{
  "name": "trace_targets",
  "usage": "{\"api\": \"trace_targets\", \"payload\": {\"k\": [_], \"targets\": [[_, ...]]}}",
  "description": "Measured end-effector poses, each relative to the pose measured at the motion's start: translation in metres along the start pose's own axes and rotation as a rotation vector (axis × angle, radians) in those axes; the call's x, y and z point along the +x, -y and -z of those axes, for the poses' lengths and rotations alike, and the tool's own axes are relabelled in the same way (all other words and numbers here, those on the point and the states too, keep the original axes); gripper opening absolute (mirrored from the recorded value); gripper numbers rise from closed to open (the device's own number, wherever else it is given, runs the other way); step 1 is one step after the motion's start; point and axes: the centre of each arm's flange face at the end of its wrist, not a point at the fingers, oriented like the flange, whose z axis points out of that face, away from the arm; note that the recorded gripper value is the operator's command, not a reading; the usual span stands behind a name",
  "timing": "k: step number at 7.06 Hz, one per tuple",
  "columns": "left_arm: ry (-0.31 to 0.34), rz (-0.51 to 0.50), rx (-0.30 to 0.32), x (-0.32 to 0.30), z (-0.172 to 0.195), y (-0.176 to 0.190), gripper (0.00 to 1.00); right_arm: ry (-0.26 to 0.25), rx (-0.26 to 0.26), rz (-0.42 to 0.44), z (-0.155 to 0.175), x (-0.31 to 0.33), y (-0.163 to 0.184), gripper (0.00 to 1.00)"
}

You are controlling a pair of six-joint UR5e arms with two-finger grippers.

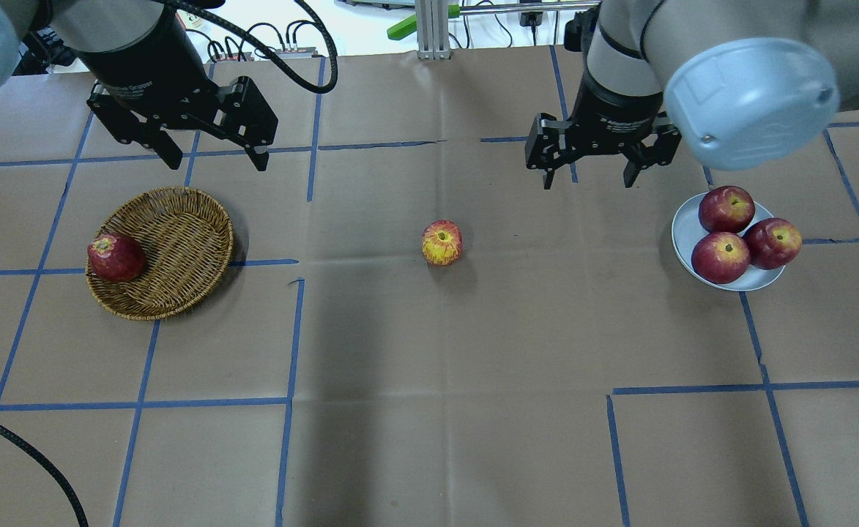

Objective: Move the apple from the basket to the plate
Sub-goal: 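Lower the right gripper onto the yellow-red apple and close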

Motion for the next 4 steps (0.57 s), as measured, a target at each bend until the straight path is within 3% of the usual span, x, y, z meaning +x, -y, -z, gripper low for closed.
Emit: {"api": "trace_targets", "payload": {"k": [4], "targets": [[0.017, 0.009, -0.007, -0.008, -0.002, -0.006, 0.99, 0.014, 0.036, -0.057, -0.083, -0.099, 0.025, 1.0]]}}
